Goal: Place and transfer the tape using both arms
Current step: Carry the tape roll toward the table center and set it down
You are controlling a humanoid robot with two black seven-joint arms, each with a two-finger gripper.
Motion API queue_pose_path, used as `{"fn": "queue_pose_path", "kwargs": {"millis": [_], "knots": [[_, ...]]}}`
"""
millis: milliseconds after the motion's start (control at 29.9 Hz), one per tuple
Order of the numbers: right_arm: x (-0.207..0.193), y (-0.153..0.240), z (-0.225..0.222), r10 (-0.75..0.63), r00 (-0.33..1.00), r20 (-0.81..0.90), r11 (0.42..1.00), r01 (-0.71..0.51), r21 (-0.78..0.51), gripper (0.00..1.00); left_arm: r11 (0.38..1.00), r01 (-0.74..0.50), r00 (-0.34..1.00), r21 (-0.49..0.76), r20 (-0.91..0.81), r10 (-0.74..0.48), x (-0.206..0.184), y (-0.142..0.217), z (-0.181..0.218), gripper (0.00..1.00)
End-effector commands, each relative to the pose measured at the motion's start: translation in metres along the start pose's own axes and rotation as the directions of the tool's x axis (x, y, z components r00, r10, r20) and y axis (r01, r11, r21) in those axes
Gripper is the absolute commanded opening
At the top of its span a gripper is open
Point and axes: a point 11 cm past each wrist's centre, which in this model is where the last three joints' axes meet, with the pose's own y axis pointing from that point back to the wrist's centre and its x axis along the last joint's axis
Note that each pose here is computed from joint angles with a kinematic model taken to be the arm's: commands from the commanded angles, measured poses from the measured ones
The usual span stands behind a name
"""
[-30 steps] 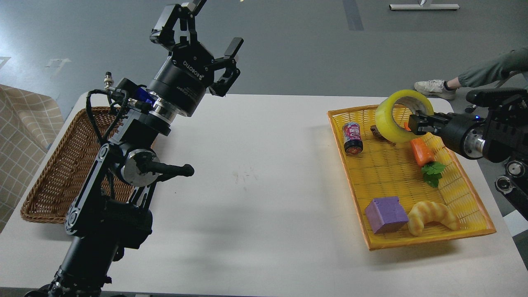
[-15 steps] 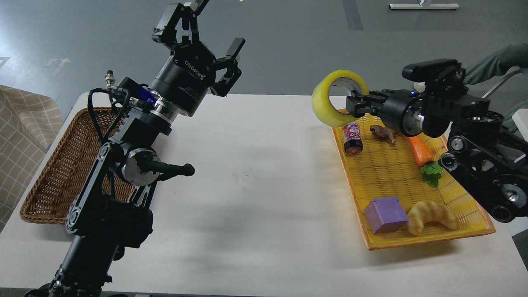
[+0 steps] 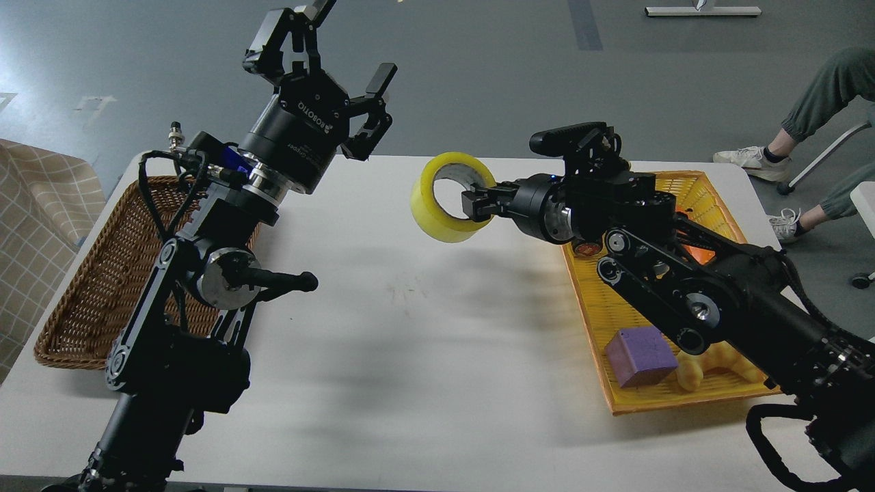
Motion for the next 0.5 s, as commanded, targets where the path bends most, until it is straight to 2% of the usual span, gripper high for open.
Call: {"fn": "queue_pose_path", "kwargs": {"millis": [0, 167, 468], "knots": [[-0.031, -0.011, -0.016, -0.071, 0.997, 0.013, 0.997, 0.071, 0.035, 0.0, 1.0, 0.0, 1.0, -0.001, -0.001, 0.0, 0.0, 0.0, 0.0, 0.98], [-0.046, -0.02, -0.026, -0.111, 0.994, 0.003, 0.993, 0.111, 0.042, 0.0, 1.0, -0.001, 1.0, -0.001, 0.0, 0.001, 0.0, 0.0, 0.0, 0.98], [-0.063, -0.026, -0.012, -0.168, 0.985, -0.037, 0.986, 0.168, -0.021, 0.0, 1.0, -0.001, 1.0, -0.005, -0.001, 0.001, 0.0, 0.0, 0.001, 0.98]]}}
